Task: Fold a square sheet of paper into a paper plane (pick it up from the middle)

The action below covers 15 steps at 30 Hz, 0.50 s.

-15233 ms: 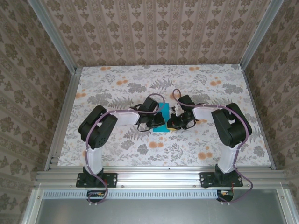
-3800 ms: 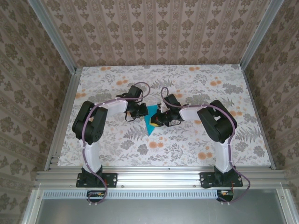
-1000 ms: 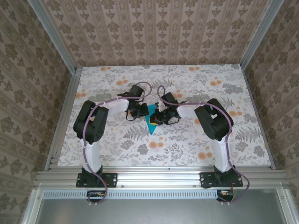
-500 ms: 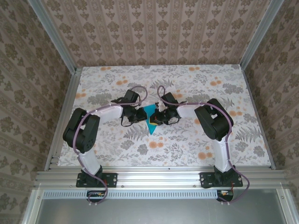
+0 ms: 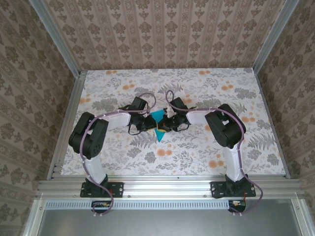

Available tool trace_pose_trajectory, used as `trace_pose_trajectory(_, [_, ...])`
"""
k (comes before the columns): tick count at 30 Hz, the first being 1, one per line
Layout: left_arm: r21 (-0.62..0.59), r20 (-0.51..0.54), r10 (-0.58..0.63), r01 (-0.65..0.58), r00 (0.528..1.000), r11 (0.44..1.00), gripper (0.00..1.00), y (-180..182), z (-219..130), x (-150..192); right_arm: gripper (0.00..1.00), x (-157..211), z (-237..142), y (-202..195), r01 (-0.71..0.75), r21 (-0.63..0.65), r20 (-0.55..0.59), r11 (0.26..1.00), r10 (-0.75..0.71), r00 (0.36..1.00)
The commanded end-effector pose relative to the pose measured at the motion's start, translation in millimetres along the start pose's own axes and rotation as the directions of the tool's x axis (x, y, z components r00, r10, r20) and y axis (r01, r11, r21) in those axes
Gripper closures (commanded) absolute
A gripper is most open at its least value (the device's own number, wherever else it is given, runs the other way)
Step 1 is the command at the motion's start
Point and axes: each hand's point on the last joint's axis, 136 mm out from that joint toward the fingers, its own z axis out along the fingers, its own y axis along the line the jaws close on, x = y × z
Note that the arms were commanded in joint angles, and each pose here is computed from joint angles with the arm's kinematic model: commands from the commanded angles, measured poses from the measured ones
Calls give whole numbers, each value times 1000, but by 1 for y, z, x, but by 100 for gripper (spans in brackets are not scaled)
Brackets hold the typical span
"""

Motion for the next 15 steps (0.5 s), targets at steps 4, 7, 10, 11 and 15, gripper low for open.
trace_pose_trajectory(4, [4, -26, -5, 5, 1000, 1000, 81, -1, 9, 5, 99, 12, 5, -39, -75, 112, -14, 991, 77, 997])
trace_pose_trajectory(7, [1, -28, -2, 2, 1000, 1000, 82, 0, 10, 5, 99, 12, 6, -39, -76, 111, -13, 991, 78, 997])
trace_pose_trajectory(10, [-2, -32, -2, 2, 999, 1000, 84, 1, 11, 6, 99, 12, 5, -38, -79, 107, -14, 991, 81, 997])
trace_pose_trajectory(11, [-4, -33, -3, 3, 999, 1000, 84, 1, 12, 6, 99, 11, 5, -36, -77, 102, -12, 992, 79, 997])
trace_pose_trajectory(15, [-18, -36, -2, 1, 999, 1000, 88, 3, 13, 7, 100, 10, 4, -33, -78, 89, -10, 993, 79, 997])
